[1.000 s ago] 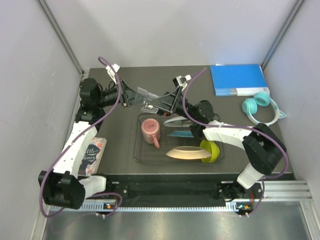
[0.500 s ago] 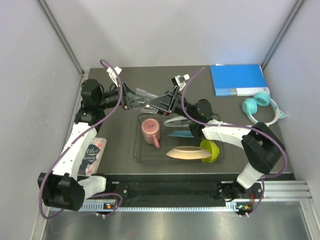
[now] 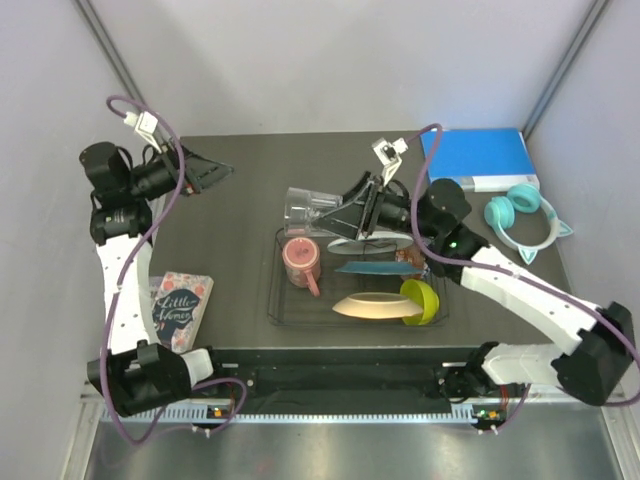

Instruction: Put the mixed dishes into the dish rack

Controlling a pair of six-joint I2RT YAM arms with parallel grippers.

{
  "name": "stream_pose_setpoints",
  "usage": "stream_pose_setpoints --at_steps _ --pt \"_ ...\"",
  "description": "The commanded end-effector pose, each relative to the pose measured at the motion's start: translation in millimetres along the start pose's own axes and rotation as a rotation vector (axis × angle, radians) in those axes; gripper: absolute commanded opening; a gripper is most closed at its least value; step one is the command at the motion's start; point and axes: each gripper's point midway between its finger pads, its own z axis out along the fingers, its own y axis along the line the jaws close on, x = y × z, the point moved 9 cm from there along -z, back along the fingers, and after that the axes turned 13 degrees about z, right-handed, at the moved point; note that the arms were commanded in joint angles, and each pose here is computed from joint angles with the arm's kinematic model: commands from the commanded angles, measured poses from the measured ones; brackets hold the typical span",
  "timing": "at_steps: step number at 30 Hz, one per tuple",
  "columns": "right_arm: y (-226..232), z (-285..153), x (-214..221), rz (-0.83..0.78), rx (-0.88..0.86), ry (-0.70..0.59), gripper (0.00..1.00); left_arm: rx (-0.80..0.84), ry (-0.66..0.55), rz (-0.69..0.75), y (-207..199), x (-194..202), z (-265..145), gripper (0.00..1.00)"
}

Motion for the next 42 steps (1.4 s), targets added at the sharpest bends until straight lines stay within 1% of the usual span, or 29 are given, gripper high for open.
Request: stream_pose_setpoints --at_steps 1,2,3,4,5,6,7,8,9,10,11,15,18,23,34,37,38,42 --pt "-17 -21 22 -0.267 0.445 0.272 0.0 0.027 -0.025 0.095 -7 -10 -14 0.98" --pt "-2 -15 14 -0.318 0.482 0.285 0.0 0.003 -0.01 0.059 -1 -3 -16 0.98" --pt "-12 -11 21 -0.323 0.575 0.345 0.0 -0.013 0.003 0.046 5 5 -16 0.98" --pt "-15 -19 37 -0.348 0.718 0.444 0.0 -0.044 0.018 0.078 13 12 -16 0.98" --pt "-2 -11 33 -0.381 0.741 0.449 0.0 -0.064 0.031 0.075 18 18 -16 0.97" --pt "-11 -4 41 -0.386 0.805 0.507 0.0 -0.086 0.054 0.039 23 28 -16 0.97" --pt "-7 -6 55 -0.423 0.861 0.568 0.0 -0.104 0.069 0.063 30 34 -16 0.96" --pt "1 1 55 -0.441 0.86 0.565 0.0 -0.139 0.081 0.067 35 38 -16 0.95" --pt "-5 5 60 -0.456 0.903 0.578 0.0 -0.162 0.109 0.037 40 47 -17 0.95" --pt "-4 5 67 -0.469 0.938 0.6 0.0 -0.177 0.127 0.07 45 52 -17 0.94" --pt "-2 8 67 -0.474 0.94 0.601 0.0 -0.214 0.147 0.07 50 57 -19 0.94" --pt "-16 16 87 -0.483 0.981 0.682 0.0 -0.245 0.211 0.077 58 80 -23 0.93" --pt "-23 21 95 -0.488 0.986 0.707 0.0 -0.253 0.218 0.091 58 87 -25 0.93" --pt "-28 29 97 -0.501 0.98 0.714 0.0 -0.25 0.202 0.117 54 91 -27 0.93" --pt "-60 52 116 -0.479 0.958 0.817 0.0 -0.295 0.203 0.138 58 104 -29 0.94" --pt "-68 58 120 -0.48 0.951 0.834 0.0 -0.323 0.204 0.152 60 105 -30 0.94" --pt "-69 60 121 -0.478 0.943 0.836 0.0 -0.324 0.207 0.176 61 105 -31 0.94" --pt "-82 66 122 -0.467 0.93 0.835 0.0 -0.332 0.21 0.18 61 106 -32 0.94"
